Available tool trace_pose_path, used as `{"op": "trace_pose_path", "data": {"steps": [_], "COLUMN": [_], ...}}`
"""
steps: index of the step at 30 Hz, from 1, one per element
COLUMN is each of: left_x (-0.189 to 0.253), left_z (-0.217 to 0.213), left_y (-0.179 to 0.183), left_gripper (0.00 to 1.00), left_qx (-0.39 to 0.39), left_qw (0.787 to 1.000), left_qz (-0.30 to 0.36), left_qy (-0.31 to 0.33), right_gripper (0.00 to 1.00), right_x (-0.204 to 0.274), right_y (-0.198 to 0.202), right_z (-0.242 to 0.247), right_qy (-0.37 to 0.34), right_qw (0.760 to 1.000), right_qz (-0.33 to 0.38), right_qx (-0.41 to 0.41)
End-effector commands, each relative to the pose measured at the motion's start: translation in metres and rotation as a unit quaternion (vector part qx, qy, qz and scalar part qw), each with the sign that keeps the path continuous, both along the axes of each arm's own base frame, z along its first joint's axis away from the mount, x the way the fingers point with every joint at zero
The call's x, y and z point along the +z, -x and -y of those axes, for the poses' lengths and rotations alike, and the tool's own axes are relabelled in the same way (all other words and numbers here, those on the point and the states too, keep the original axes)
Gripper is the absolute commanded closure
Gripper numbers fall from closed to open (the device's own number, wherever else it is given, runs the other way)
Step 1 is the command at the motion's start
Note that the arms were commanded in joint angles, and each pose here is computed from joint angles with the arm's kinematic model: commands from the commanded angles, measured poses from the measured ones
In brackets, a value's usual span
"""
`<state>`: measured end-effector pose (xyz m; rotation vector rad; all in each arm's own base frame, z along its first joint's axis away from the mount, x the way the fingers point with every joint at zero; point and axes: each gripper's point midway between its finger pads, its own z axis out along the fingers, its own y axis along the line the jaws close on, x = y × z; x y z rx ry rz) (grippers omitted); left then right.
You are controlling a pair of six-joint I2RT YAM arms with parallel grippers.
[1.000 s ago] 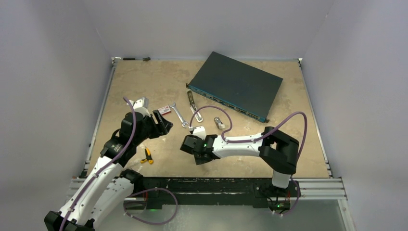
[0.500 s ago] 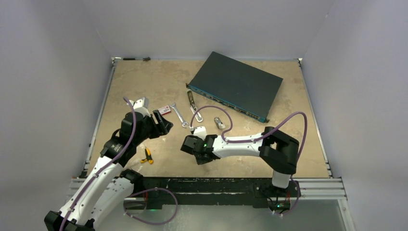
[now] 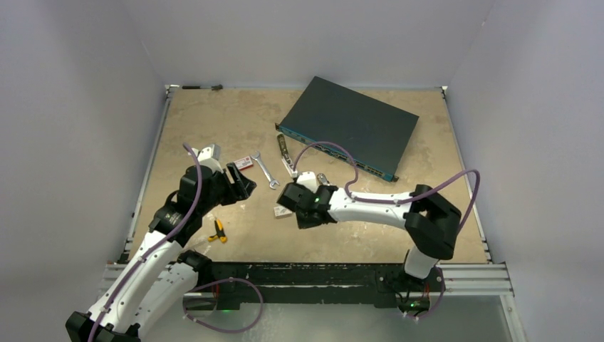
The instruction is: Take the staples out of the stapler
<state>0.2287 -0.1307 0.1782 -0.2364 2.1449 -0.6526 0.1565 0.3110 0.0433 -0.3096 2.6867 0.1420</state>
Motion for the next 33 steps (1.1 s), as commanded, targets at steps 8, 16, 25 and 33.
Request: {"op": "trace_pose_path", "data": {"steps": [8,16,25,33], "left_x": [0.006,0.006,0.006,0.006], "left_z": [0.001,0.002,0.001,0.002], "left_y": [-0.003,-0.004,-0.004,-0.004], "left_gripper": [0.39,0.39,0.39,0.39], "left_qx": [-0.007,-0.008,-0.006,-0.006], "left_qw": [1.000,1.000,1.000,1.000], "left_qz": [0.017,0.016,0.016,0.017], "left_qy": [0.001,0.001,0.001,0.001], "right_gripper": [0.77,0.77,0.76,0.76], "right_x": [0.024,0.009,-0.006,-0.010], "right_y": [-0.075,-0.079,-0.079,-0.074], "right_z": [0.047,0.047,0.047,0.045], "right_qy": [0.010,0.008,0.019,0.014], "right_qw": [0.997,0.998,0.998,0.999], "right_qz": [0.051,0.039,0.027,0.016], "right_qx": [-0.051,-0.048,-0.046,-0.043]}}
